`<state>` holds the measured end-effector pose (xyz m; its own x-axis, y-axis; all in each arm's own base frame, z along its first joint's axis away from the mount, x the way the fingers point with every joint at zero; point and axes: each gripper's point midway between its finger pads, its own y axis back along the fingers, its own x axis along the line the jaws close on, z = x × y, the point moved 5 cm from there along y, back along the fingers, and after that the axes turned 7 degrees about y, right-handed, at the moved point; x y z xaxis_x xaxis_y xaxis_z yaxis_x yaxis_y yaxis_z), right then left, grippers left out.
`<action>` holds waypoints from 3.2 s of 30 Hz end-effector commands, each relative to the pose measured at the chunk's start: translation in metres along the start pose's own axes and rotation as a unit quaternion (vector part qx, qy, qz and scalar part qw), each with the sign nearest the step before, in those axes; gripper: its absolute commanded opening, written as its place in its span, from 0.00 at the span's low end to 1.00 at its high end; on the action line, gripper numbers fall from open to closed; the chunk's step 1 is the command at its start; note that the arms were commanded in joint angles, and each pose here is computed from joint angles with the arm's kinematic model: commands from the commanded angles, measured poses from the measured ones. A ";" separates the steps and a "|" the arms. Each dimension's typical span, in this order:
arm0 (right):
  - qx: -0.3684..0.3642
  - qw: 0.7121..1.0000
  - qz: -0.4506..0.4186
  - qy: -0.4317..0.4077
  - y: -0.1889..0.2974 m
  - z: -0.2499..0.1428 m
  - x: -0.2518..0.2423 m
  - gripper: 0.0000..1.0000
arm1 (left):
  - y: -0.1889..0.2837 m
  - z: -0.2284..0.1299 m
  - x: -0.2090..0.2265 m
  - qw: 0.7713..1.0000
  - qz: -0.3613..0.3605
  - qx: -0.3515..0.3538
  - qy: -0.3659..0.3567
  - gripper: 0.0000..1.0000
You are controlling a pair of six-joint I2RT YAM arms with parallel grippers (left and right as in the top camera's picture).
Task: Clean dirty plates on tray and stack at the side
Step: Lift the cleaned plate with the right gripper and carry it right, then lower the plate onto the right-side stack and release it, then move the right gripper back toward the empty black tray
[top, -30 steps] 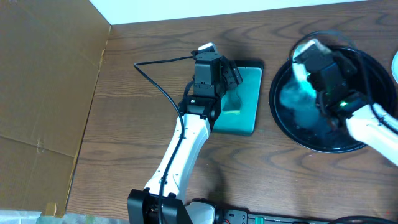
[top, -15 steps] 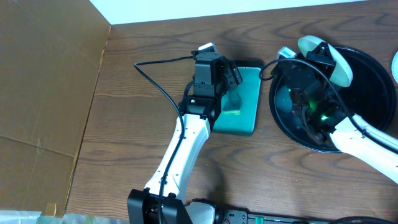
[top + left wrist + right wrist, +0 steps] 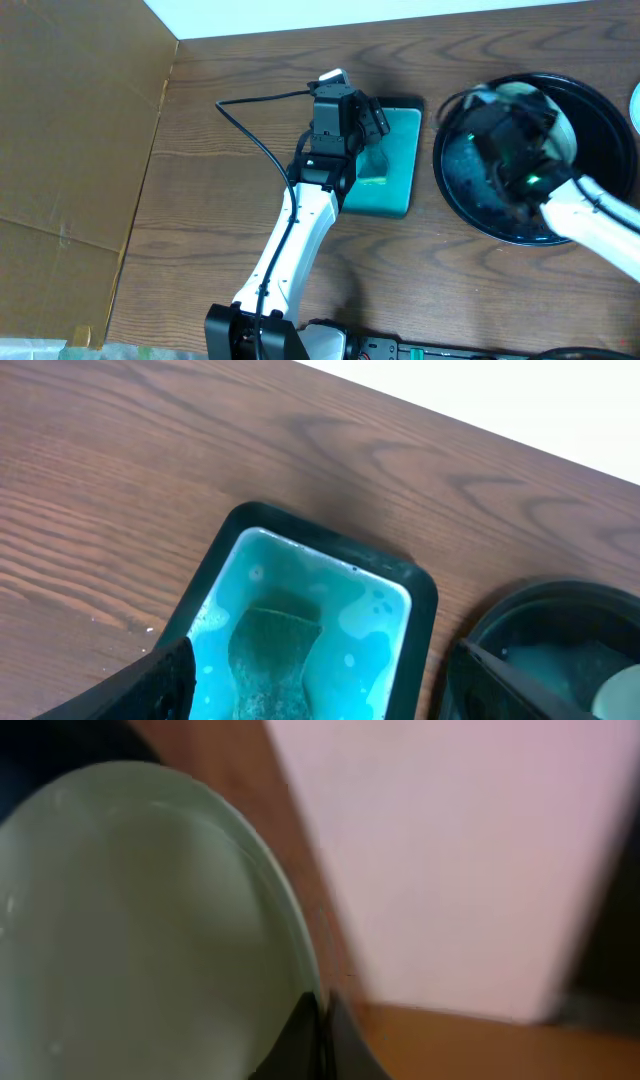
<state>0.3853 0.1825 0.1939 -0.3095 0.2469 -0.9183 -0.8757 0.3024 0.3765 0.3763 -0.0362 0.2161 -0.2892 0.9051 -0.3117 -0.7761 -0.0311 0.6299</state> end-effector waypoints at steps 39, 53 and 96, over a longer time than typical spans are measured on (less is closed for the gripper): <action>0.248 0.507 0.000 -0.825 -0.131 -0.325 -0.004 0.02 | 0.000 0.003 0.000 1.000 0.004 -0.005 -0.004 0.81; 0.223 0.575 0.128 -0.777 -0.148 -0.296 0.031 0.14 | 0.000 0.003 0.000 1.000 0.004 -0.005 -0.004 0.81; 0.067 0.800 0.345 -0.487 0.087 -0.125 0.067 0.99 | 0.000 0.003 0.000 1.000 0.004 -0.005 -0.004 0.81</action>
<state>0.2427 0.1067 0.1492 -0.1203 0.9904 0.0678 -0.5541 -0.1236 0.8232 0.3763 -0.0362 0.2162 -0.2891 0.9051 -0.3119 -0.7763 -0.0310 0.6296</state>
